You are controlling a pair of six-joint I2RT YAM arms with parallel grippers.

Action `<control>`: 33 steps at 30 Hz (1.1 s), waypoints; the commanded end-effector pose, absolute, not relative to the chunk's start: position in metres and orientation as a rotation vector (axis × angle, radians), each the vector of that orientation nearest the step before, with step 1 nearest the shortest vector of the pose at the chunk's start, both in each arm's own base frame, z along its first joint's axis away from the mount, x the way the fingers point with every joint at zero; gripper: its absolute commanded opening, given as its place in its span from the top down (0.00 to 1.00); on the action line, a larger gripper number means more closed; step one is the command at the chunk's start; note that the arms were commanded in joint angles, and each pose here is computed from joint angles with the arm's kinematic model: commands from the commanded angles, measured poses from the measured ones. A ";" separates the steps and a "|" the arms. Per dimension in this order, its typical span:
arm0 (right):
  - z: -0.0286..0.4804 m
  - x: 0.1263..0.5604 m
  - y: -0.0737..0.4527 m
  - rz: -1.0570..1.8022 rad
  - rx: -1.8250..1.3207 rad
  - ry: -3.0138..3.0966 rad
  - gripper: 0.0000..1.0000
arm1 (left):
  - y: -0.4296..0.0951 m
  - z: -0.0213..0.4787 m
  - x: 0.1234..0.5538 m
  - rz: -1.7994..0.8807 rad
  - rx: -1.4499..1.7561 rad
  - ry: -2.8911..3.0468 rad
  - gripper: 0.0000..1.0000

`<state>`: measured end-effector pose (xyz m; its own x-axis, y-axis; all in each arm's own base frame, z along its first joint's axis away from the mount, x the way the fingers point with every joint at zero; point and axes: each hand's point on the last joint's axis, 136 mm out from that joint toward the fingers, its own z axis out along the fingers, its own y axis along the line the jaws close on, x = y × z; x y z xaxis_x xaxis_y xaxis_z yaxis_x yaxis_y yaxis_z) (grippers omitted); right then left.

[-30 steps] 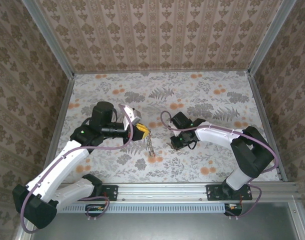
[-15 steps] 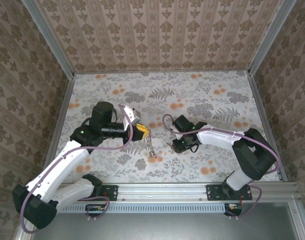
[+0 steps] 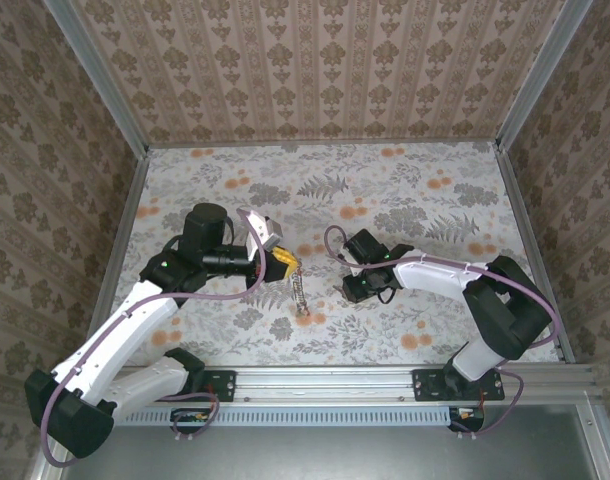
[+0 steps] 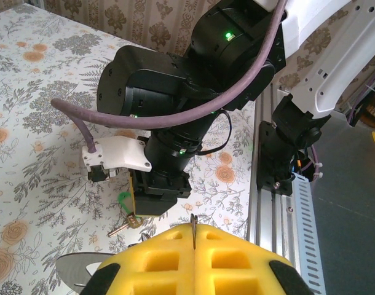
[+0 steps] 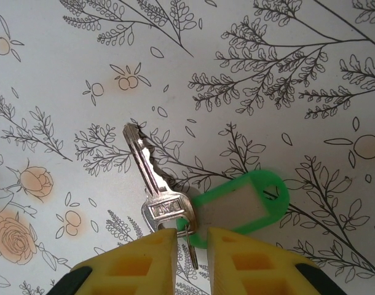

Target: Put the keys on the keyring

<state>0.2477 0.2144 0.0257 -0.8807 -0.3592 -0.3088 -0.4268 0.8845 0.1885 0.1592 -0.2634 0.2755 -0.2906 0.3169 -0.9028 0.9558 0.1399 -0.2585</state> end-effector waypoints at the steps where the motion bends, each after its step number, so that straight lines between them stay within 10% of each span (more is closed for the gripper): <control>1: 0.020 0.244 0.211 0.353 -0.571 2.804 0.78 | -0.262 0.287 0.155 -1.180 1.239 1.665 1.00; 33: 0.026 0.249 0.212 0.364 -0.533 2.756 0.79 | -0.261 0.288 0.154 -1.184 1.237 1.662 1.00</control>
